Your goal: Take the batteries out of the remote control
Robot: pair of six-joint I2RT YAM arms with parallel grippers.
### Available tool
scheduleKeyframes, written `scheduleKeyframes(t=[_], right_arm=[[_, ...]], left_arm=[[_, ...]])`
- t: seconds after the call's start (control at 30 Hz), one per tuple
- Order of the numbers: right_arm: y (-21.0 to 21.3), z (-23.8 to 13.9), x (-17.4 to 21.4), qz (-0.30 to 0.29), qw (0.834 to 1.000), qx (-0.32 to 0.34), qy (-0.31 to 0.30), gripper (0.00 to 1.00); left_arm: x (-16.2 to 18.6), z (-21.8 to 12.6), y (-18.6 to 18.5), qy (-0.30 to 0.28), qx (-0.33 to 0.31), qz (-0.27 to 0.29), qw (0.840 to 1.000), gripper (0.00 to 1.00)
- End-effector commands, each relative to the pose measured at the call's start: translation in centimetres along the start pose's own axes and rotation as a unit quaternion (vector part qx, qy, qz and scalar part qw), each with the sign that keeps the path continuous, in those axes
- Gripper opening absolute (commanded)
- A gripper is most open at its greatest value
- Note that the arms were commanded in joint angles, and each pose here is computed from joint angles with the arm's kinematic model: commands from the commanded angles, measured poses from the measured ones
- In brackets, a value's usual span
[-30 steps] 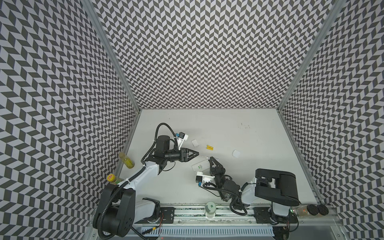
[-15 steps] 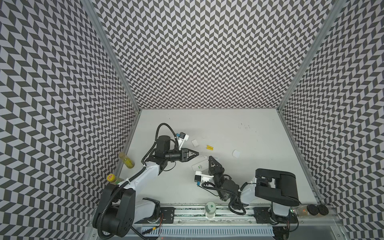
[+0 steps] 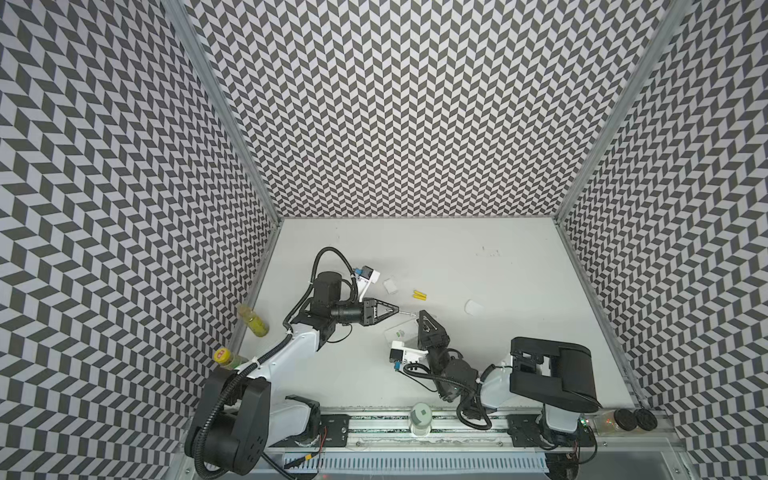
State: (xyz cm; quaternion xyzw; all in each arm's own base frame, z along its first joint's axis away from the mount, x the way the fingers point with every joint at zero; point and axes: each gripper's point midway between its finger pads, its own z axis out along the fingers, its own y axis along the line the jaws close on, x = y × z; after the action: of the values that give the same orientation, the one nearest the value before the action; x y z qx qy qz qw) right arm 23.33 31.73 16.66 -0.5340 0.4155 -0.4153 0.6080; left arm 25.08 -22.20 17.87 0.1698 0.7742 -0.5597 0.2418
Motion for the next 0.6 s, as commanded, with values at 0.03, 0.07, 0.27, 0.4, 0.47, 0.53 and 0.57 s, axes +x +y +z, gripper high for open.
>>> scheduleKeyframes(t=[0.03, 0.07, 0.27, 0.4, 0.47, 0.53, 0.57], right_arm=[[-6.1, -0.9, 2.2, 0.173, 0.98, 0.097, 0.022, 0.63], [-6.0, -1.1, 2.5, 0.18, 0.979, 0.095, 0.023, 0.67], [-6.2, -1.4, 4.0, 0.241, 0.965, 0.096, 0.032, 0.89], [-7.2, -1.3, 5.1, 0.296, 0.948, 0.109, 0.04, 1.0], [-7.9, -1.2, 5.7, 0.325, 0.937, 0.118, 0.044, 1.0], [-8.2, -0.8, 6.2, 0.348, 0.928, 0.12, 0.054, 1.0], [-8.3, -0.6, 6.3, 0.355, 0.925, 0.119, 0.058, 1.0]], left_arm=[[-1.4, -0.8, 0.1, -0.024, -0.016, 0.029, 0.999, 0.0], [-1.8, -1.0, 0.1, -0.029, -0.017, 0.033, 0.999, 0.0], [-3.9, -2.3, -0.5, -0.054, -0.022, 0.09, 0.994, 0.0], [-4.5, -3.0, -1.2, -0.061, -0.014, 0.13, 0.99, 0.0], [-4.7, -3.3, -1.5, -0.063, -0.009, 0.142, 0.988, 0.0], [-5.0, -3.6, -1.8, -0.066, -0.005, 0.156, 0.986, 0.0], [-5.1, -3.7, -1.9, -0.069, -0.006, 0.161, 0.985, 0.0]])
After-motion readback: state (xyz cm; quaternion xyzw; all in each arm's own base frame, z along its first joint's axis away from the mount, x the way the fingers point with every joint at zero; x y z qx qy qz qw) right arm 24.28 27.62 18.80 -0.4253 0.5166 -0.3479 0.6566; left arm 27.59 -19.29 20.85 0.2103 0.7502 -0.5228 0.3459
